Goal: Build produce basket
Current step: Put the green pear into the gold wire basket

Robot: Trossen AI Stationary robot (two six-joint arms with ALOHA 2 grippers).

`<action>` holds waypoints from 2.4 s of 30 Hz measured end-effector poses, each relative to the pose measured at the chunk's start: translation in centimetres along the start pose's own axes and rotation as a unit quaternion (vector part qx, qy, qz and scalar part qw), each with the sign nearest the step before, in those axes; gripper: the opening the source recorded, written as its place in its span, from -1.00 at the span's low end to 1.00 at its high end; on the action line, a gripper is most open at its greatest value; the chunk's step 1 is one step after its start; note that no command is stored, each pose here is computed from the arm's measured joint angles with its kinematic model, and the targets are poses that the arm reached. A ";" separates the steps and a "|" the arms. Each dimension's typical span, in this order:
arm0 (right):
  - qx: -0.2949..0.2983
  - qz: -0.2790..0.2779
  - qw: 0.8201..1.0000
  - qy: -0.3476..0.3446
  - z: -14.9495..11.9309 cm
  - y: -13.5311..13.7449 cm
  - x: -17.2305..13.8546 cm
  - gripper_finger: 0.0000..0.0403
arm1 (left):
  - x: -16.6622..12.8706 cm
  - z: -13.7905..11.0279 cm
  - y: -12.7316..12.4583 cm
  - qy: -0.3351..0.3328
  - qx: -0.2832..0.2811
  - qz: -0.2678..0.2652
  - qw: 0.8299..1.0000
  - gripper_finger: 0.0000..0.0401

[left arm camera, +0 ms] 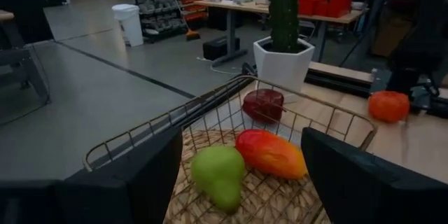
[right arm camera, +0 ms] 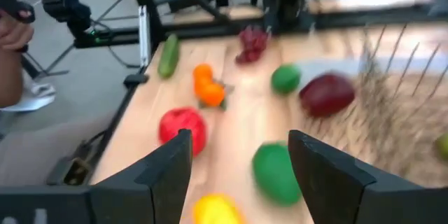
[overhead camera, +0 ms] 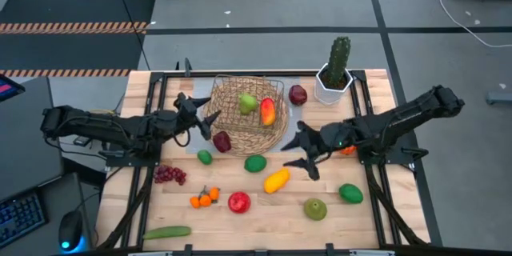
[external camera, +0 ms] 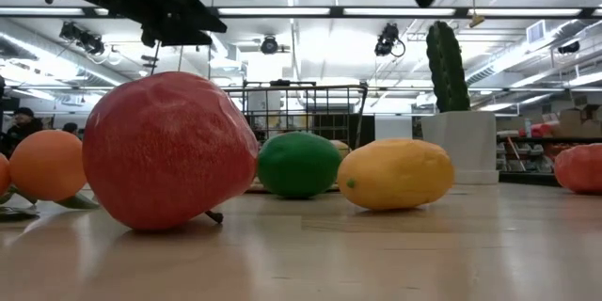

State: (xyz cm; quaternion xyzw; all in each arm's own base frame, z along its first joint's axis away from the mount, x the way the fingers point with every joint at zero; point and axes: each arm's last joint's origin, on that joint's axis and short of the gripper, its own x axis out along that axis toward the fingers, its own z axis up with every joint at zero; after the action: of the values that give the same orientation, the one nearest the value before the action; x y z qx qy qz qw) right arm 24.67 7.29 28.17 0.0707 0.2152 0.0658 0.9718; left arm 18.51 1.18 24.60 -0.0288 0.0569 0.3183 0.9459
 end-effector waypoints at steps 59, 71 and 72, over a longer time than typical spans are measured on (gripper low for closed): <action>-0.031 -0.017 0.988 0.151 -13.9 12.6 -0.1 -0.70 | -3.2 -3.1 -8.2 0.038 -0.124 -0.171 0.977 0.48; -0.074 -0.026 0.985 0.153 -13.3 11.5 0.6 -0.90 | -3.5 -3.1 -8.3 0.035 -0.127 -0.163 0.978 0.48; -0.080 -0.027 0.985 0.151 -13.0 11.2 0.8 -0.91 | -3.5 -3.1 -8.3 0.034 -0.127 -0.161 0.978 0.48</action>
State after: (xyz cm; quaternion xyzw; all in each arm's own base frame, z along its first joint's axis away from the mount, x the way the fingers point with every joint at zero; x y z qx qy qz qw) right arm 18.71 19.84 18.05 -0.0234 0.3555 0.0668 0.9320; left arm 20.53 -7.78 22.07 -0.1684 0.0430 0.1648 0.9709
